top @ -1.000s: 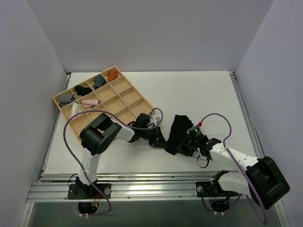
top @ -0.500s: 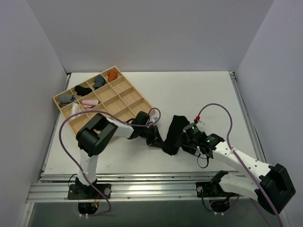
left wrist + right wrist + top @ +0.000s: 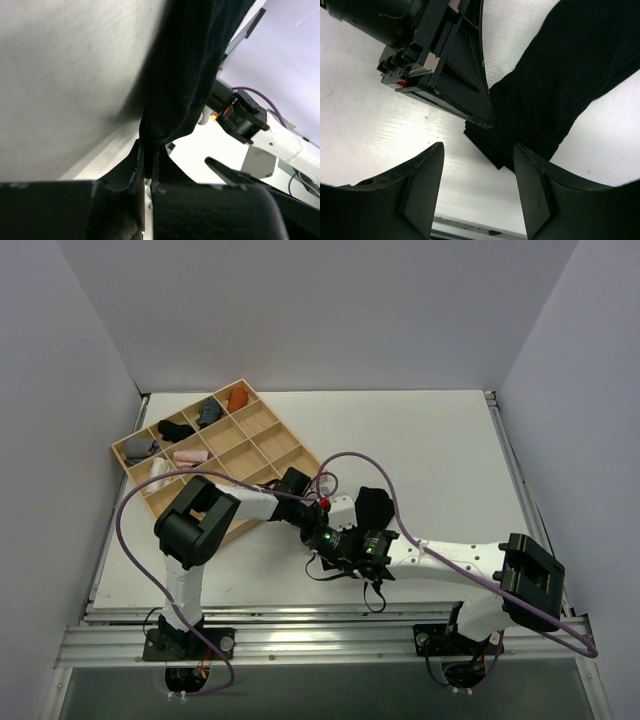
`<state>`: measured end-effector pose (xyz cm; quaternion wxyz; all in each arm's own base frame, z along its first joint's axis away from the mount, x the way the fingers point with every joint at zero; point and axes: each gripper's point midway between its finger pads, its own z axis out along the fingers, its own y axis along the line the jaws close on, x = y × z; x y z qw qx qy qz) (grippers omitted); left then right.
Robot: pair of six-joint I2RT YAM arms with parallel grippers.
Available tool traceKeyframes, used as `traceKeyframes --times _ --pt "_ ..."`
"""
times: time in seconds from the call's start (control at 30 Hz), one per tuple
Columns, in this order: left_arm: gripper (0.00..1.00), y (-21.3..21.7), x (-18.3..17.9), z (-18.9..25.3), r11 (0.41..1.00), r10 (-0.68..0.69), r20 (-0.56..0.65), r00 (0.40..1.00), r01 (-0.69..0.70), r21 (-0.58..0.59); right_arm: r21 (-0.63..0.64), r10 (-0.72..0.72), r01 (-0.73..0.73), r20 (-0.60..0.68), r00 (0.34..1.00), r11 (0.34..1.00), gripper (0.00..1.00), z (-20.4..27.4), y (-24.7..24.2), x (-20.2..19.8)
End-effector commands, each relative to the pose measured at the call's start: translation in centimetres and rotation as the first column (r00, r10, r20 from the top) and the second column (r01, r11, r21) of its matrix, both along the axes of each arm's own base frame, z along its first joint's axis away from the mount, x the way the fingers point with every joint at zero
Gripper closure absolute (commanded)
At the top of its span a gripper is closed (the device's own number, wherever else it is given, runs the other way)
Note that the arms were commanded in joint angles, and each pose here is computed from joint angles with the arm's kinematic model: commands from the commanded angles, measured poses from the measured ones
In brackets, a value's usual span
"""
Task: Roll the underwear
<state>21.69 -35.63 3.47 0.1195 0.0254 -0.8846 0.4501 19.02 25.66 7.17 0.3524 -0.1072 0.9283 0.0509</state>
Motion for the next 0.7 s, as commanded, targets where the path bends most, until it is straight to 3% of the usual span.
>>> traceKeyframes --times 0.0,0.33,0.67 --pt "0.98 3.0 2.3 0.9 0.987 0.136 -0.085 0.987 -0.127 0.097 -0.106 0.043 -0.03 0.123 0.991 0.994 0.46 1.5 0.1 1.7" --pt "0.98 3.8 3.2 1.5 0.981 0.184 -0.191 0.964 -0.169 0.094 -0.335 0.191 -0.155 0.08 0.978 0.929 0.44 -1.1 0.6 1.1" --pt "0.98 4.1 3.5 1.8 0.981 0.184 -0.212 0.96 -0.166 0.102 -0.481 0.183 -0.122 0.083 0.98 0.868 0.47 -2.2 -0.5 1.5"
